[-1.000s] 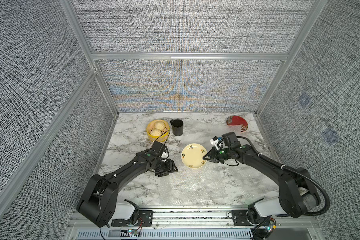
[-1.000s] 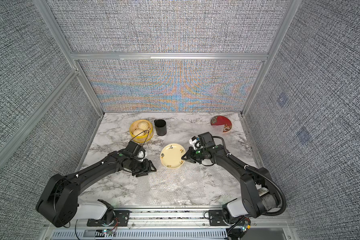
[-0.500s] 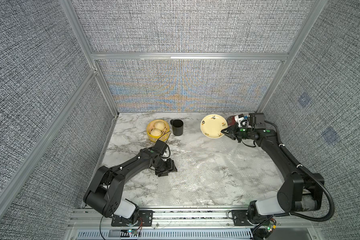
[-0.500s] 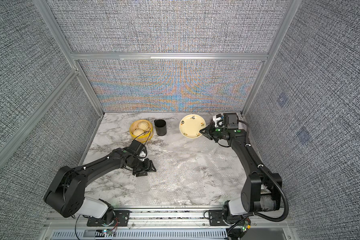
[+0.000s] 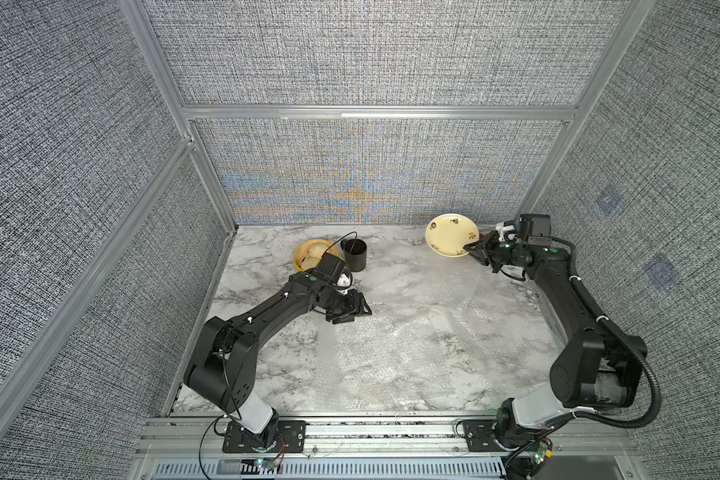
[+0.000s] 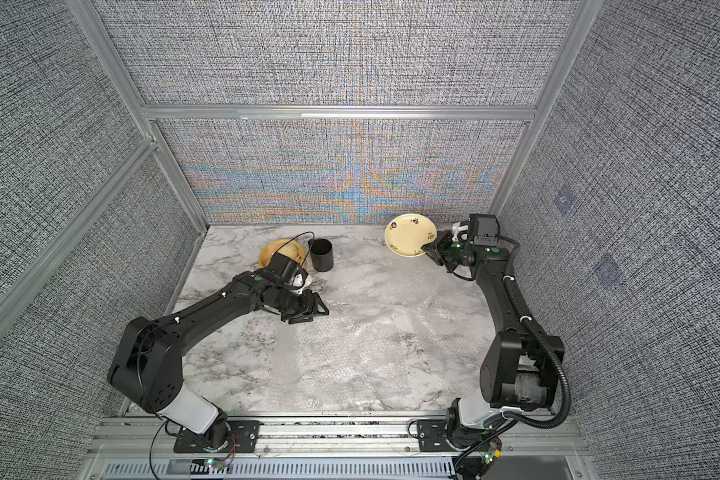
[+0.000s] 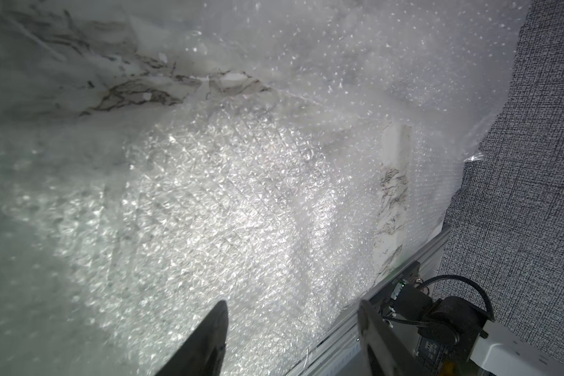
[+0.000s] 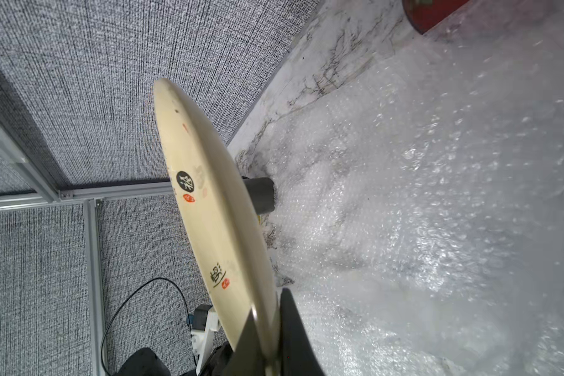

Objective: Unpack dinner plates from bubble wrap
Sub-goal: Place the plate on the plate.

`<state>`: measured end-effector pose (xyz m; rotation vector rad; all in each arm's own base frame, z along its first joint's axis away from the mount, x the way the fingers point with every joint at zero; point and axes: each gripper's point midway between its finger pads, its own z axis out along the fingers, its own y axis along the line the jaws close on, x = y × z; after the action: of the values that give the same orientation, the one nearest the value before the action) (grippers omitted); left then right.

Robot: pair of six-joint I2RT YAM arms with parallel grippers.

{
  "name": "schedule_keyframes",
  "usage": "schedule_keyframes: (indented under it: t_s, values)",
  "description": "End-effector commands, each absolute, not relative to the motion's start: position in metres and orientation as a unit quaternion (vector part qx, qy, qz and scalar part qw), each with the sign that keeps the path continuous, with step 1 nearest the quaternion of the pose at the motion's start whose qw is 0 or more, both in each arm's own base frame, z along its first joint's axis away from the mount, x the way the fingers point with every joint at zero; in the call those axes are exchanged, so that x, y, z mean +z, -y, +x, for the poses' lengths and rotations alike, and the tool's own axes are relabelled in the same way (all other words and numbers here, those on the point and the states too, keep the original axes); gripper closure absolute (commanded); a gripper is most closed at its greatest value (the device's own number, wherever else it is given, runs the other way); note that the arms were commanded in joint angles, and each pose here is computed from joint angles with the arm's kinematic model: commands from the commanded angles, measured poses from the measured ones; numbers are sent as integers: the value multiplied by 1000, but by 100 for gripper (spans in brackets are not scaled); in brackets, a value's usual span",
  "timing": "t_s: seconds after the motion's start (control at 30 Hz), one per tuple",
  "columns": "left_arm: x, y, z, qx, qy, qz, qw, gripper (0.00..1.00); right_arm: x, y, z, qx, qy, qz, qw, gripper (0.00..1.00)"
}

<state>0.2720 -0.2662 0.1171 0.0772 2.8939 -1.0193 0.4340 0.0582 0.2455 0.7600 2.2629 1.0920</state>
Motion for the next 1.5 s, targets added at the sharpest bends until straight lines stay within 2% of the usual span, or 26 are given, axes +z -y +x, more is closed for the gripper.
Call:
schedule_keyframes:
  t_s: [0.0, 0.2, 0.37, 0.6, 0.9, 1.47]
  values:
    - [116, 275, 276, -347, -935, 55, 45, 37, 254, -48, 449, 407, -821, 300, 264, 90]
    - [98, 255, 260, -303, -951, 62, 31, 37, 242, -20, 487, 407, -788, 366, 281, 90]
    - [86, 240, 258, -260, -964, 40, 24, 37, 231, 12, 511, 364, -763, 416, 336, 91]
    - [81, 248, 268, -251, -968, 16, -1, 37, 232, 58, 545, 317, -751, 421, 398, 91]
    - [71, 249, 279, -229, -973, -3, -14, 37, 200, 101, 560, 285, -772, 422, 380, 91]
    - [72, 248, 280, -225, -974, -32, -18, 37, 164, 118, 563, 205, -835, 361, 362, 91]
